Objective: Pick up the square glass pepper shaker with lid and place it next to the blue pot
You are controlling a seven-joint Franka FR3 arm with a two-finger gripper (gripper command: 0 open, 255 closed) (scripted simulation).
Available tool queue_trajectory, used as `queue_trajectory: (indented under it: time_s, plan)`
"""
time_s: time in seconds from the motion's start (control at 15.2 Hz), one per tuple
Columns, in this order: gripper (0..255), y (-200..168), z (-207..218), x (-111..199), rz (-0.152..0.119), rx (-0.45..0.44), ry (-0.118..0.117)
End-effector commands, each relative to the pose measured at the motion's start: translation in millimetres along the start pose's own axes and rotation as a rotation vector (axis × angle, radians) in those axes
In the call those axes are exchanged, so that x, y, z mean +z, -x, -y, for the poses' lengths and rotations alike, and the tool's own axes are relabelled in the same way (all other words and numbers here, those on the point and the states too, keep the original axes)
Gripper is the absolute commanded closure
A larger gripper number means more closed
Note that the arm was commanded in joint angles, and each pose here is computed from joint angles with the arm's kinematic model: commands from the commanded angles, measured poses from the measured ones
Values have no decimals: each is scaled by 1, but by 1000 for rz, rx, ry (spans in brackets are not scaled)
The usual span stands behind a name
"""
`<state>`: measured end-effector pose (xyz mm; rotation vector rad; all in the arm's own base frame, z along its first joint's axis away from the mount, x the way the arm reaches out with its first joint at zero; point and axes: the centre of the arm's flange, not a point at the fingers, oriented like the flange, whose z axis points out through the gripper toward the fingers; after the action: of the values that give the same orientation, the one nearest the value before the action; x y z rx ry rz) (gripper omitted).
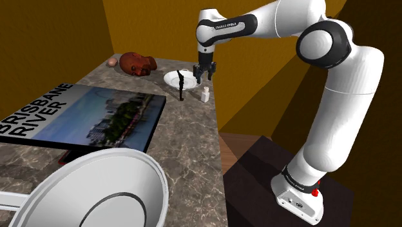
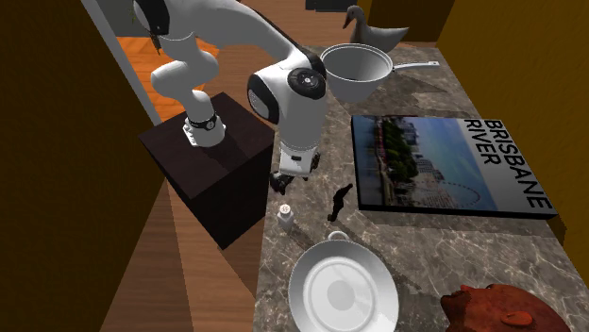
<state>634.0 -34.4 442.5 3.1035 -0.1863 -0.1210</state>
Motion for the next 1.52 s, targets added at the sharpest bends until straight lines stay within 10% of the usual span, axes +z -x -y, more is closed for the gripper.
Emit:
queue_trajectory:
  time_s: [0.0, 0.33, 1.32, 1.39, 1.45]
  plan:
    - [0, 13, -9, 22, -74, 15, 5]
    - [0, 36, -25, 85, -248, 55, 19]
    - [0, 26, -26, 123, -248, 55, 19]
    - [255, 26, -26, 123, -248, 55, 19]
    - [255, 26, -26, 123, -248, 55, 19]
